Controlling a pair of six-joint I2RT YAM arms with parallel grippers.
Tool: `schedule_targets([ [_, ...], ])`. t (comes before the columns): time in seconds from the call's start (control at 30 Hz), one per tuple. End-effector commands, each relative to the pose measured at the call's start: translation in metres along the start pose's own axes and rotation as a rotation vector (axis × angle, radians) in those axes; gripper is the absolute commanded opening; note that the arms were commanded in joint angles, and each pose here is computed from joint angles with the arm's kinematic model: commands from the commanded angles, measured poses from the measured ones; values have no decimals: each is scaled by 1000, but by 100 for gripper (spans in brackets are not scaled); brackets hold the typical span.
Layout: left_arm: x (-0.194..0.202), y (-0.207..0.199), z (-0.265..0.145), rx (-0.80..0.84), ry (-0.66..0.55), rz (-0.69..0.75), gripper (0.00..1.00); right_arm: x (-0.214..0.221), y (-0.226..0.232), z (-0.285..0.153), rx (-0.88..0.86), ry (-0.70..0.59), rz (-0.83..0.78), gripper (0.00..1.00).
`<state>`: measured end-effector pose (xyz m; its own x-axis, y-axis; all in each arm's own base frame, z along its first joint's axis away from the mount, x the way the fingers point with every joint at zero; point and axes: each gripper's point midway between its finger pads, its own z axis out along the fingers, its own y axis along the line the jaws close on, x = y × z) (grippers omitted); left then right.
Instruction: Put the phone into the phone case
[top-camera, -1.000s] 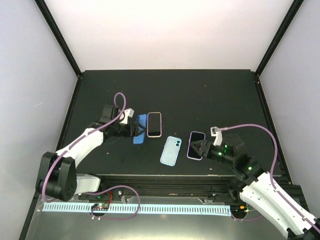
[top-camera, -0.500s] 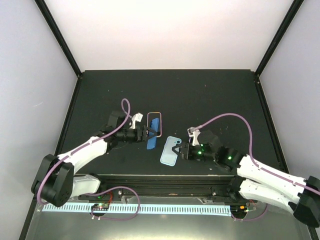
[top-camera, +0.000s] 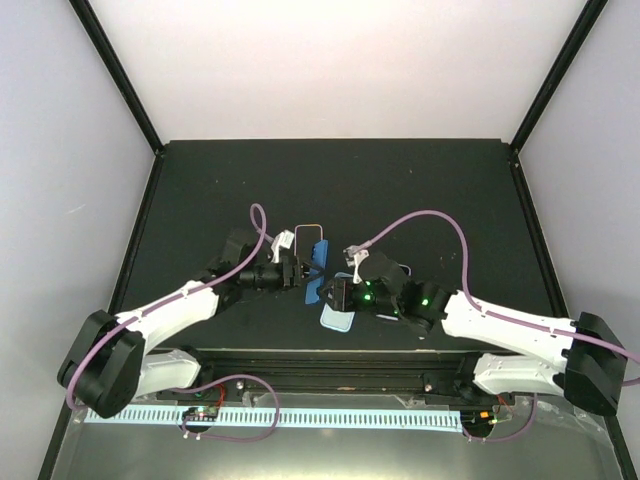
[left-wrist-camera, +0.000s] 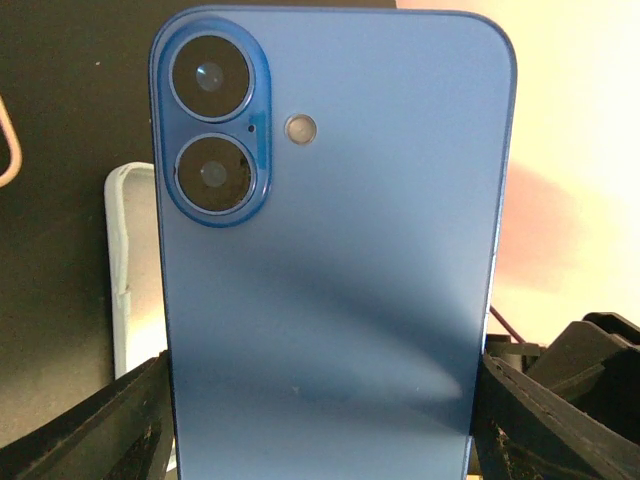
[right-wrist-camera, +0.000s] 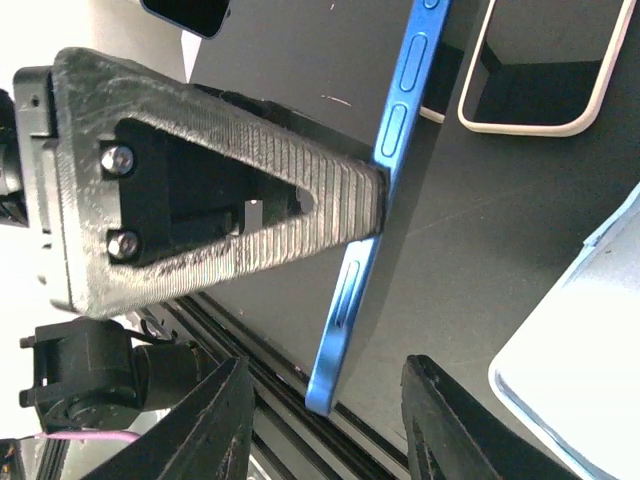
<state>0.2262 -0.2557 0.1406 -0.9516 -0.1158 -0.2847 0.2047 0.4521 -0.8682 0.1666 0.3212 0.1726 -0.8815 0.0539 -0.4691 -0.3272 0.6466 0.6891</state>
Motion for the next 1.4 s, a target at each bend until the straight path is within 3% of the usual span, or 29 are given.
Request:
schedule_targets([
  [0.0, -10, -27, -1, 76, -48, 51, 49, -12, 8, 4, 3, -45, 1, 41],
  [0.2, -6, -29, 3, 73, -47, 48, 48, -8, -3, 11, 55, -25, 9, 34],
  [0.37, -1, -31, 8, 75, -37, 40, 49, -9, -6, 12, 61, -38, 8, 13],
  [0.47, 2, -33, 11, 81, -28, 33, 57, -6, -6, 12, 51, -34, 8, 1],
  [0.6, 5, -36, 10, 84, -24, 59, 72, 0, -19, 7, 98, -18, 45, 1],
  [0.97, 12, -38, 0, 85, -29, 180, 94, 15, -57, -25, 223, -31, 124, 1],
  [1.1, 13, -22, 4, 17, -22, 199, 93, 24, -63, -27, 248, 3, 155, 1],
  [1.37, 27, 28, 26, -76, 41, 158, 81, 31, -80, -27, 388, 40, 237, 1],
])
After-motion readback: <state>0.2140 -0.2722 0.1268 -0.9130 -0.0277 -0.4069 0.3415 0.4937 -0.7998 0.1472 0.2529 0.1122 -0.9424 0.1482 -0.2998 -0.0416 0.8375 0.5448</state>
